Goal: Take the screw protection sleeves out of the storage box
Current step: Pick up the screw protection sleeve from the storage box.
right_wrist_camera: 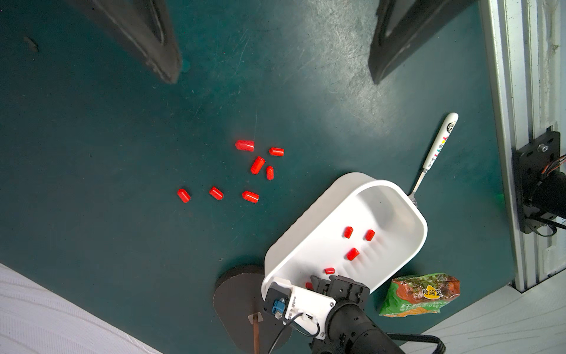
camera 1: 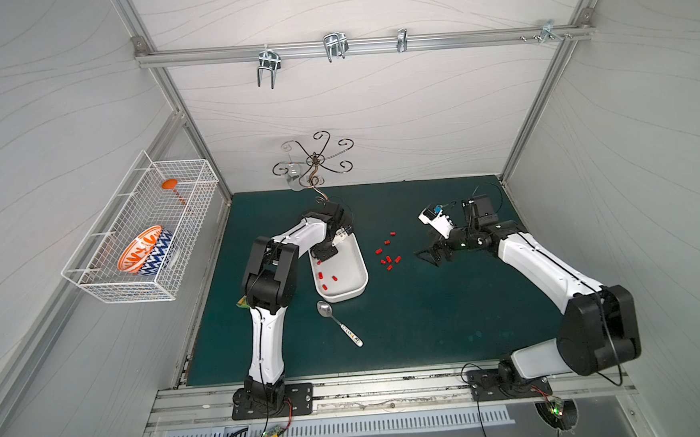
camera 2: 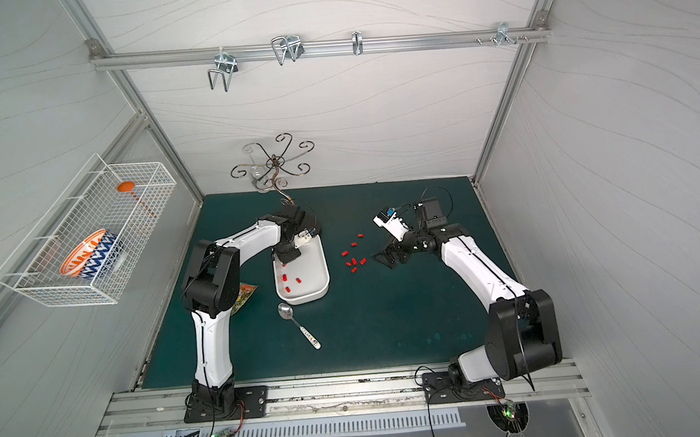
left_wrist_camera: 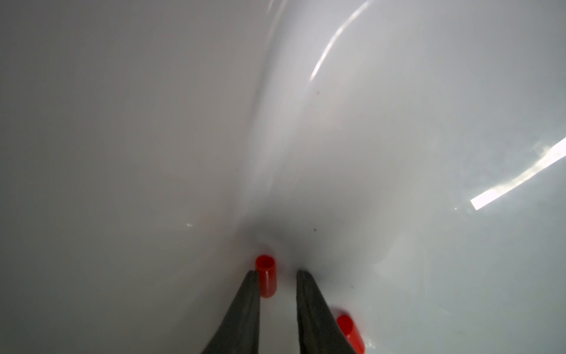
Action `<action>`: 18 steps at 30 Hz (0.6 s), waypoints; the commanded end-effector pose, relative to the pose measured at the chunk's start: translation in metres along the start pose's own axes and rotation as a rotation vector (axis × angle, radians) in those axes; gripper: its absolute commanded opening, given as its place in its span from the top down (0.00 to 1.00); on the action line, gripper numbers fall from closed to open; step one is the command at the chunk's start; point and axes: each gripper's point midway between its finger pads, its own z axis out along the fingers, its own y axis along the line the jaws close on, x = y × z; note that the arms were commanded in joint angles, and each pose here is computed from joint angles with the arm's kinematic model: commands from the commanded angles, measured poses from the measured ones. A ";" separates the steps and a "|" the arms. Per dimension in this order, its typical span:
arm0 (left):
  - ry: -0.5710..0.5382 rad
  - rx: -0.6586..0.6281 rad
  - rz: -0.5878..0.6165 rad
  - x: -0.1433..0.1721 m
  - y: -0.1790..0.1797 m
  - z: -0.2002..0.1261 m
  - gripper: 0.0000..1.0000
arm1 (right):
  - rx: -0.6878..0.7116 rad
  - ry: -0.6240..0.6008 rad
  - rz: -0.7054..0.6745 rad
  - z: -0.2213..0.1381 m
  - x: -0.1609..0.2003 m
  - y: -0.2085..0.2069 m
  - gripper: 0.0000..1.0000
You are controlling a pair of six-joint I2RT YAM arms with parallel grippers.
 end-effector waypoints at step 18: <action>0.019 0.052 0.002 0.007 -0.017 0.028 0.90 | 0.001 -0.019 -0.003 -0.009 -0.002 0.002 0.01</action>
